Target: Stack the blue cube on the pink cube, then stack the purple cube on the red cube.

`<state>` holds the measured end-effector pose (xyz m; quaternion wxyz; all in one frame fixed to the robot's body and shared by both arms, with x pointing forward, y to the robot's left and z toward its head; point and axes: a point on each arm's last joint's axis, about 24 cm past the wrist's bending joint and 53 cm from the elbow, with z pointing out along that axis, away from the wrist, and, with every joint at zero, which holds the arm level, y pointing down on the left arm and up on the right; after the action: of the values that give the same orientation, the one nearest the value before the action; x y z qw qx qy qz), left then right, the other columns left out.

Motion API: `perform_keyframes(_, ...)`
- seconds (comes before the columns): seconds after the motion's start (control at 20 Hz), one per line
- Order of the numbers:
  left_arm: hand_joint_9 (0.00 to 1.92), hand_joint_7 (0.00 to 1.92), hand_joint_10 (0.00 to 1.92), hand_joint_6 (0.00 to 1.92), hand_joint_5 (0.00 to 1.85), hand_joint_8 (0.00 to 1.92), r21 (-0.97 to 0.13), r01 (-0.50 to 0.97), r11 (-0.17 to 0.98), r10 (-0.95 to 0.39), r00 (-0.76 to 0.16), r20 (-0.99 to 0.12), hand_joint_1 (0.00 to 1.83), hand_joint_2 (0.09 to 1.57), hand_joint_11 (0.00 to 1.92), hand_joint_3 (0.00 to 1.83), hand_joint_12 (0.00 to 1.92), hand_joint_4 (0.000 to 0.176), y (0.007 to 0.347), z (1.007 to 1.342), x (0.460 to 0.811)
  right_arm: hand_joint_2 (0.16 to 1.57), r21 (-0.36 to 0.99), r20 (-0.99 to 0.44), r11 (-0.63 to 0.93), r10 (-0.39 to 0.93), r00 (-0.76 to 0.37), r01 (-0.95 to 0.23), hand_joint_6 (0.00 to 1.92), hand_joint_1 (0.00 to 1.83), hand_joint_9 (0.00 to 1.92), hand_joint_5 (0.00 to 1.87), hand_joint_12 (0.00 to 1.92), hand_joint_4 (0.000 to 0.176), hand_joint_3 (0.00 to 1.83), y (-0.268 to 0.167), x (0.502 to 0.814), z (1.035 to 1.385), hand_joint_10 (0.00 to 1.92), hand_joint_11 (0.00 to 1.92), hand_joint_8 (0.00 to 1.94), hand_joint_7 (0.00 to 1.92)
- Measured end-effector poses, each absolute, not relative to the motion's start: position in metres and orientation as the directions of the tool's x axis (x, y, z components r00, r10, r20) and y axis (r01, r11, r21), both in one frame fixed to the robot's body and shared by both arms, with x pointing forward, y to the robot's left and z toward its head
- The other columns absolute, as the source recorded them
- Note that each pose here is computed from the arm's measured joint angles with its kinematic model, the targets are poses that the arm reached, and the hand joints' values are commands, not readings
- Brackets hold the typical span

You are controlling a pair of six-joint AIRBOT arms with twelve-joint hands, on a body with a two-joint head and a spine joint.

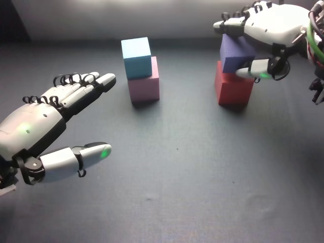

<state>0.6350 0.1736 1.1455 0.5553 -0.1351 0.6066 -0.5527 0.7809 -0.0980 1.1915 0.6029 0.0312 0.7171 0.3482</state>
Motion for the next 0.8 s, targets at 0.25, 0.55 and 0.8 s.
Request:
perform_keyframes(0.25, 0.0, 0.0, 0.0, 0.0, 0.0, 0.0, -0.821, 0.45, 0.352, -0.779, -0.345, -0.523, 0.5, 1.25, 0.0, 0.0, 0.0, 0.176, 0.174, 1.146, 0.635, 1.3, 0.542, -0.84, 0.75, 0.467, -0.278, -0.378, 0.0, 0.84, 0.04, 0.01, 1.26, 0.021, 0.0, -0.094, 0.779, 1.191, 0.46, 0.0, 0.0, 0.08)
perform_keyframes(0.55, 0.0, 0.0, 0.0, 0.0, 0.0, 0.0, -0.821, 0.451, 0.35, -0.781, -0.344, -0.522, 0.54, 1.25, 0.0, 0.0, 0.0, 0.176, 0.174, 1.146, 0.635, 1.29, 0.544, -0.838, 0.747, 0.467, -0.282, -0.381, 0.0, 0.82, 0.0, 0.0, 1.13, 0.056, 0.0, -0.092, 0.777, 1.191, 0.35, 0.0, 0.0, 0.02)
perform_keyframes(0.8, 0.0, 0.0, 0.0, 0.0, 0.0, 0.0, -0.826, 0.449, 0.341, -0.788, -0.344, -0.511, 0.56, 1.24, 0.0, 0.0, 0.0, 0.176, 0.174, 1.147, 0.633, 1.2, 0.548, -0.836, 0.736, 0.476, -0.272, -0.398, 0.0, 0.69, 0.0, 0.0, 0.47, 0.113, 0.0, -0.095, 0.763, 1.198, 0.0, 0.0, 0.0, 0.0)
